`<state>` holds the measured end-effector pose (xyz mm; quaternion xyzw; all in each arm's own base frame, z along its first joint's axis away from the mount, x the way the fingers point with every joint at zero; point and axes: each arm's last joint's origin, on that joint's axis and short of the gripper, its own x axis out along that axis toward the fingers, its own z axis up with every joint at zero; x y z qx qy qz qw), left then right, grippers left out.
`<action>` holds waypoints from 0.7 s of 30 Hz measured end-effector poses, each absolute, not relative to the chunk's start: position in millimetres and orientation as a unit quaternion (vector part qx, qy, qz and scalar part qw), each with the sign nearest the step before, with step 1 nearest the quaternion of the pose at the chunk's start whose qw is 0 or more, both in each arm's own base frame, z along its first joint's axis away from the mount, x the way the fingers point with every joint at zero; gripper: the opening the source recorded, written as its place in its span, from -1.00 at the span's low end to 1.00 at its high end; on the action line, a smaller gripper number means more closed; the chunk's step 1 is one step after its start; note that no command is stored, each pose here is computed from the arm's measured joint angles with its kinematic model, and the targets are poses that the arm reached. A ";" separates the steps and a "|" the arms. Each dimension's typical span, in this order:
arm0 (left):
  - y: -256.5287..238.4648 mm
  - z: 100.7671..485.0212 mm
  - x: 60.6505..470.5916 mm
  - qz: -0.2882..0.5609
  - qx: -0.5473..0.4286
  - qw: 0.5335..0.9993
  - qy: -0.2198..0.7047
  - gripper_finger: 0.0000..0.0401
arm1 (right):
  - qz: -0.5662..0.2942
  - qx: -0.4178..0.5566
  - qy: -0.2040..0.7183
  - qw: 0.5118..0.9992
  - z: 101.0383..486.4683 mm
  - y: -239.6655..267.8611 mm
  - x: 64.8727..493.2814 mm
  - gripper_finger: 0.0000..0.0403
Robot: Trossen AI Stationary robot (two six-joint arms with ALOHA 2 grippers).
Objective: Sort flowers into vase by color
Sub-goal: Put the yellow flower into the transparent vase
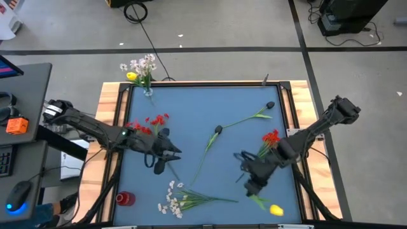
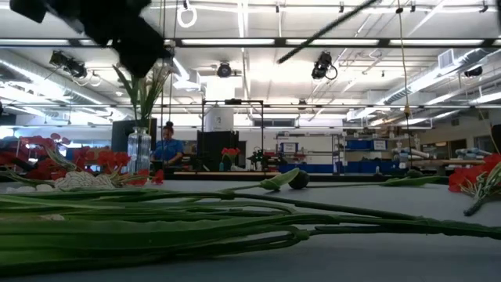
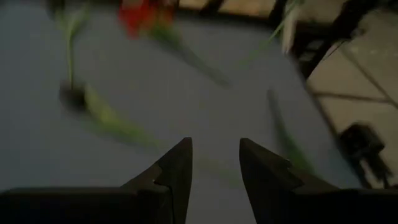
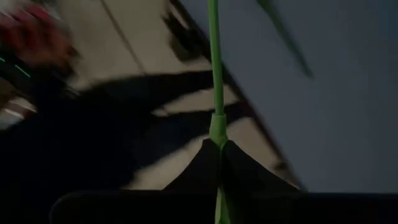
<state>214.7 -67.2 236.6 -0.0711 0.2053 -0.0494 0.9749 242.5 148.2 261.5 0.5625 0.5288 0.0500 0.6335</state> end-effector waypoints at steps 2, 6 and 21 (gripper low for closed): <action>-71.4 240.8 215.2 -0.061 -0.039 0.981 0.180 -0.32 | 0.054 0.604 0.504 0.615 265.2 139.5 254.7 -0.89; -79.5 247.9 215.5 -0.083 0.013 0.987 0.136 -0.32 | 0.072 0.675 0.442 0.586 273.3 124.0 278.0 -0.89; -79.7 263.0 218.6 -0.061 0.105 0.991 0.050 -0.32 | 0.056 0.869 0.337 0.359 259.1 86.3 339.9 -0.89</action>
